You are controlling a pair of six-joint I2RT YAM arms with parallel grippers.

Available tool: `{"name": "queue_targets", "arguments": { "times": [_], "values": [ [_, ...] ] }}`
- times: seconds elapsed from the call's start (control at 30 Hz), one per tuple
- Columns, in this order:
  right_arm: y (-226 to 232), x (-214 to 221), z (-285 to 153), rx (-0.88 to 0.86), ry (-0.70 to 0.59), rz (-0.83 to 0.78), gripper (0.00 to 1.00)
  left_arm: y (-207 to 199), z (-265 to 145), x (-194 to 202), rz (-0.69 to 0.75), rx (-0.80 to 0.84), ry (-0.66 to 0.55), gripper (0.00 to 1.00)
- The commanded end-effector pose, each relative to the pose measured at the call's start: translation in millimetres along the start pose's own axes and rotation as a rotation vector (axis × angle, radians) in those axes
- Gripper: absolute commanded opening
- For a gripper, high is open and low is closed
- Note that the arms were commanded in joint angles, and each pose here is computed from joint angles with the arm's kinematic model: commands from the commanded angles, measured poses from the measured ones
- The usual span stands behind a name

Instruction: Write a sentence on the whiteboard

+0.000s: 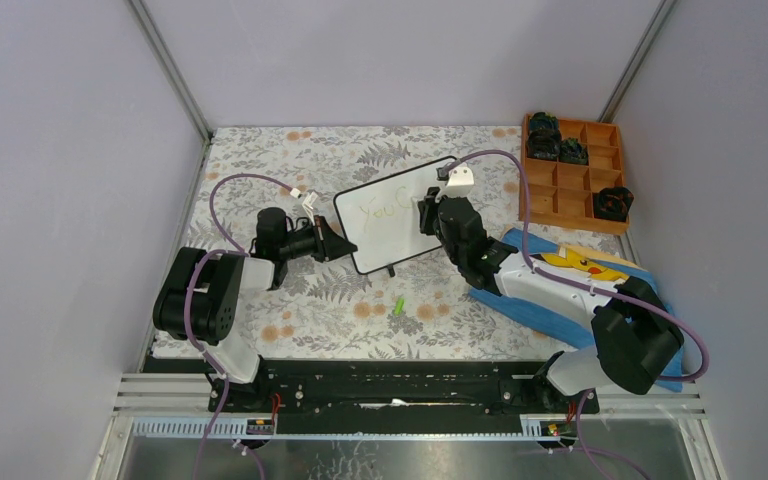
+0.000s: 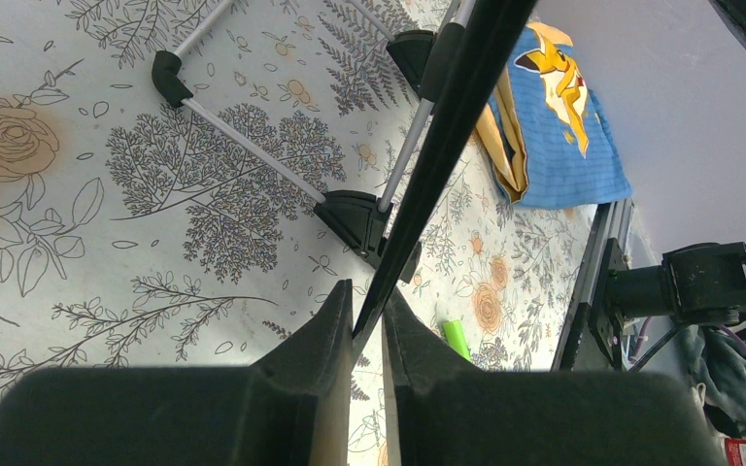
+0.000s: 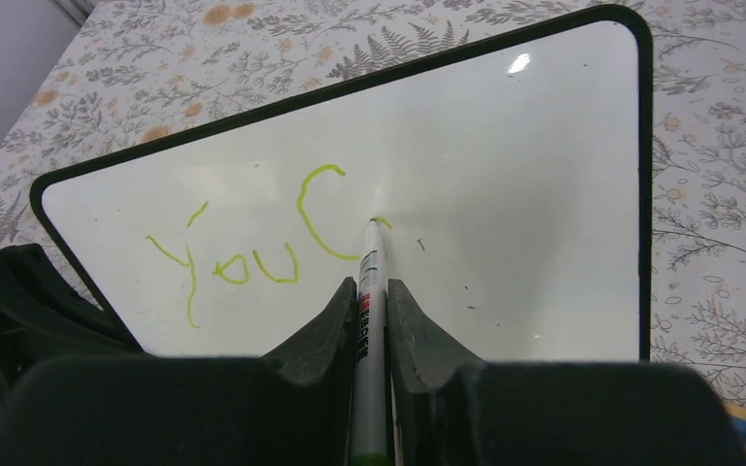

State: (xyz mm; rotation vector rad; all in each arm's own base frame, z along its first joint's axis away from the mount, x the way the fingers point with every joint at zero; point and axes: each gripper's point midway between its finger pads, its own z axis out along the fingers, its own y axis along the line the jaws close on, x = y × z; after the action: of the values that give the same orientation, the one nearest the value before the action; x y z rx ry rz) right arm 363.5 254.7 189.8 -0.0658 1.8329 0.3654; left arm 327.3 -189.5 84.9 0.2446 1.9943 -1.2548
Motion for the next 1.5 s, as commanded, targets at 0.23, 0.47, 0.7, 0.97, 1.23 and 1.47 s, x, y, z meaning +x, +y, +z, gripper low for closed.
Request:
{"name": "queue_targets", "arguments": {
  "times": [0.23,0.47,0.7,0.97,1.23,1.47],
  "values": [
    [13.4,-12.8,-1.2,-0.073,-0.019,0.009,0.00,20.6,-0.2,12.7,-0.038,-0.101,0.027,0.00],
    [2.5,-0.6,-2.6,-0.026,0.023,-0.013,0.00,21.1,-0.1,12.6,-0.038,-0.103,0.028,0.00],
    [-7.1,-1.8,-3.4,0.023,0.014,-0.019,0.00,21.6,-0.2,13.2,-0.038,-0.106,0.030,0.00],
    [-10.2,-10.6,-1.4,0.054,-0.008,-0.021,0.00,22.0,-0.3,13.7,-0.037,-0.107,0.031,0.00],
    [-8.5,-22.7,1.4,0.058,-0.038,-0.017,0.00,21.9,0.0,13.8,-0.036,-0.108,0.032,0.00],
    [-3.7,-31.7,3.1,0.046,-0.057,-0.012,0.00,21.5,0.1,13.7,-0.033,-0.108,0.032,0.00]
  ]
}}
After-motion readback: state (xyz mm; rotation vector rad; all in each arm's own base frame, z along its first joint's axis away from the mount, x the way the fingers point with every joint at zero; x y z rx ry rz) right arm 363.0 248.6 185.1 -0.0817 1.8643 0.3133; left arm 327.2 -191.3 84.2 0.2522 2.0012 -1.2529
